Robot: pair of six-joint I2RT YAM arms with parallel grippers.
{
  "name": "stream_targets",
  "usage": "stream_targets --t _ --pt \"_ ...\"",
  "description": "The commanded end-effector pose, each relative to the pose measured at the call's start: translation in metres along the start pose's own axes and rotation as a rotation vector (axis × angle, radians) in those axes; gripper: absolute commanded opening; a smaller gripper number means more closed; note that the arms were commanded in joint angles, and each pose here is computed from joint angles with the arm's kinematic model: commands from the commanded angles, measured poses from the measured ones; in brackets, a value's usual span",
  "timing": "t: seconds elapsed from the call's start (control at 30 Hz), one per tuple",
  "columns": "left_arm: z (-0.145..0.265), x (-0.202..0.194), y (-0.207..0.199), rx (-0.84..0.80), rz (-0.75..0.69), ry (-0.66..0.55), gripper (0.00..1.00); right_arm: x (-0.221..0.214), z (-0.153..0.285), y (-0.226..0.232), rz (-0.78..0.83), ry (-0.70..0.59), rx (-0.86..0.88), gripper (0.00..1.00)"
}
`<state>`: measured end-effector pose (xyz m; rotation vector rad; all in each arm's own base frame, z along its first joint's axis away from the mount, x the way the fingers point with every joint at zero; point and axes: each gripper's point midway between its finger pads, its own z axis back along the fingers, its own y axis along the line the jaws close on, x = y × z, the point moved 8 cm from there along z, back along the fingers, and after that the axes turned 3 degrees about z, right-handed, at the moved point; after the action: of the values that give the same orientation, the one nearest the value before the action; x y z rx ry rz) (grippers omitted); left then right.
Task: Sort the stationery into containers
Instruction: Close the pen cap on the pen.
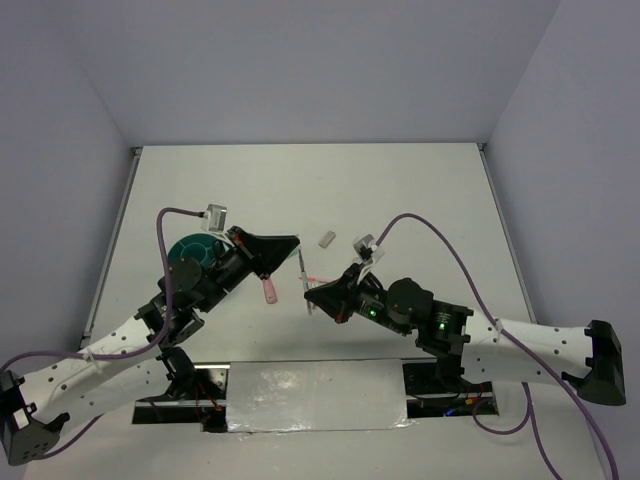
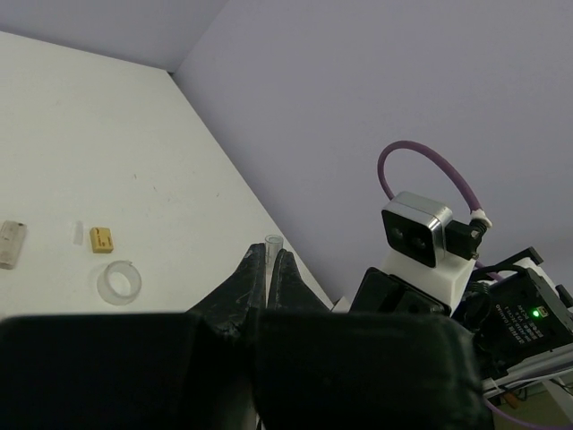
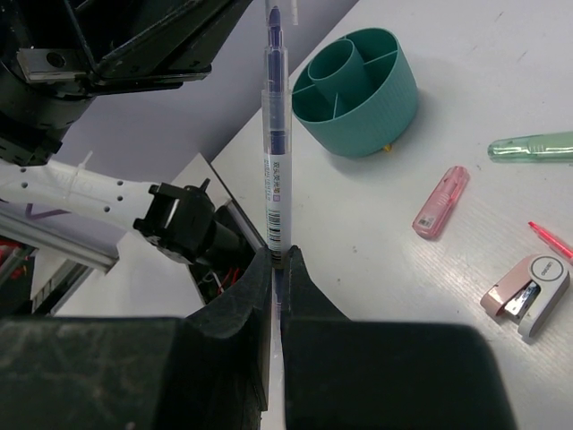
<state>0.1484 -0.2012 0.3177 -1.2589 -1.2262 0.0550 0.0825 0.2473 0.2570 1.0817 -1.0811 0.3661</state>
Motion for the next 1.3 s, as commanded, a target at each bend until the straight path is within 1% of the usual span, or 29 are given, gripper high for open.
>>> stream_targets --t 0.0,0.43,0.67,0.83,0.9,0.93,1.0,1.03,1.1,1.13,1.27 --pt "0.0 0.005 -0.01 -0.059 0.005 -0.025 0.0 0.023 -0.001 0.014 -0.005 -0.075 0.03 0.0" --pt "0.0 -0.005 -0.009 -0.091 0.029 0.032 0.0 0.04 -0.003 0.014 0.039 -0.113 -0.004 0.0" --pt "0.0 -0.01 -0.008 -0.089 0.01 0.081 0.0 0.059 0.0 0.017 0.112 -0.164 -0.014 0.0" --pt "-0.001 -0.011 -0.008 -0.078 -0.001 0.111 0.0 0.065 0.002 0.019 0.193 -0.204 0.023 0.0" --pt "-0.001 -0.007 -0.013 -0.083 -0.009 0.109 0.1 0.066 0.004 0.021 0.205 -0.208 0.054 0.0" --pt "0.0 -0.005 -0.013 -0.078 -0.019 0.109 0.25 0.064 0.003 0.021 0.209 -0.203 0.062 0.0" --pt "0.001 -0.002 -0.016 -0.086 -0.026 0.104 0.38 0.063 0.003 0.021 0.209 -0.192 0.062 0.0" --pt "0.001 0.0 -0.017 -0.087 -0.037 0.098 0.49 0.062 0.003 0.022 0.201 -0.185 0.058 0.0" --pt "0.001 0.004 -0.022 -0.097 -0.042 0.091 0.57 0.06 0.0 0.018 0.195 -0.166 0.021 0.0" --pt "0.0 0.005 -0.023 -0.1 -0.054 0.087 0.58 0.059 -0.001 0.018 0.188 -0.162 0.015 0.0" --pt "-0.001 0.009 -0.031 -0.148 -0.065 0.082 0.58 0.061 -0.001 0.019 0.174 -0.169 0.016 0.0"
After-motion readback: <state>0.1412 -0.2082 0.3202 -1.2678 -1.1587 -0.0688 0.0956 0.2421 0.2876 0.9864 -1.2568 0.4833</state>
